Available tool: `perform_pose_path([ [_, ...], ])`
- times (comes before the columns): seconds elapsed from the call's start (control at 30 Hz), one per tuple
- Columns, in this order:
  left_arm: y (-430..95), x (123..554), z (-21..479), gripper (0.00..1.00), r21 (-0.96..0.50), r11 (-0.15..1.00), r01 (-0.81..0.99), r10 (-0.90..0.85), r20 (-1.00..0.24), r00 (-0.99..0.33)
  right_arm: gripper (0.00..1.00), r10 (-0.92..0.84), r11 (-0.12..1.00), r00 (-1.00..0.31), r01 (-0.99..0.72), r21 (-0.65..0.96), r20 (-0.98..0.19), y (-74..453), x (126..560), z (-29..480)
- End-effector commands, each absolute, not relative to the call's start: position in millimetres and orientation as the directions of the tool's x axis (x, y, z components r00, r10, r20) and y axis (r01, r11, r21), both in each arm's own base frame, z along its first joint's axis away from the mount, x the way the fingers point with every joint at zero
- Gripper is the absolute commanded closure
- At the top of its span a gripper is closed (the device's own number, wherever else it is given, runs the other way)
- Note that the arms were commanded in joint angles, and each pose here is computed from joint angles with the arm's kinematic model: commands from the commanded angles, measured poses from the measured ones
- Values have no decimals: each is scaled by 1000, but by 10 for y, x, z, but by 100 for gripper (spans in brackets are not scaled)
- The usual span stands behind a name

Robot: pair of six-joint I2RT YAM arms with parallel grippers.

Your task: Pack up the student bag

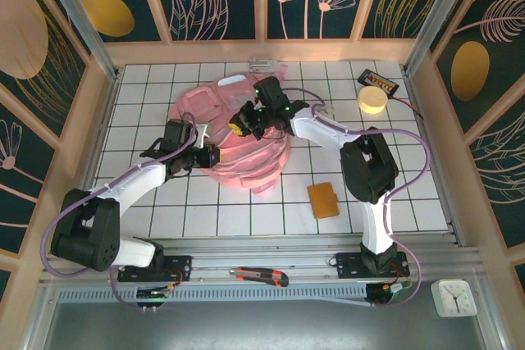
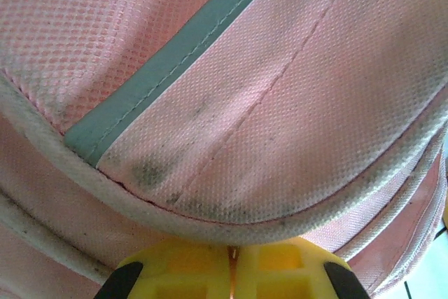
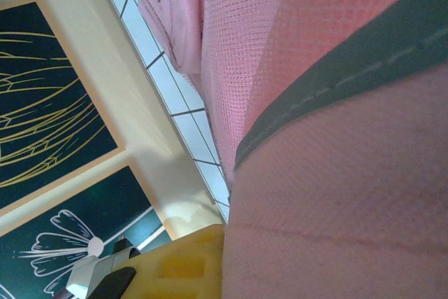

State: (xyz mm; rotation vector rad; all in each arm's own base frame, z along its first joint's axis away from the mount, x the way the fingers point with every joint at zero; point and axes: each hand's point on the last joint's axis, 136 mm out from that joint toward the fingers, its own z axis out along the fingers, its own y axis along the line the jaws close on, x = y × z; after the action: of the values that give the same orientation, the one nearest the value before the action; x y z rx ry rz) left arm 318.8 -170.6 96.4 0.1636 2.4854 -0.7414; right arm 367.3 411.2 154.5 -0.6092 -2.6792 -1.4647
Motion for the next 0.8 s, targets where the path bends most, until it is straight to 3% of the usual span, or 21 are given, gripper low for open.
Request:
perform_pose_path([
  [0.0, -1642, 3227, 1016, 100, -428, 867, 256, -17, -539, -842, 100, 309, 450, -936, 300, 841, 169, 4040, 3667, 1803],
  [0.3, -1374, 3125, 992, 100, -274, 931, 242, 76, -501, -862, 100, 348, 455, -928, 289, 843, 130, 3764, 3743, 1843],
  [0.77, -823, 3375, 1000, 100, -131, 988, 80, 5, -494, -869, 100, 325, 464, -940, 253, 849, 102, 3576, 3709, 1895],
])
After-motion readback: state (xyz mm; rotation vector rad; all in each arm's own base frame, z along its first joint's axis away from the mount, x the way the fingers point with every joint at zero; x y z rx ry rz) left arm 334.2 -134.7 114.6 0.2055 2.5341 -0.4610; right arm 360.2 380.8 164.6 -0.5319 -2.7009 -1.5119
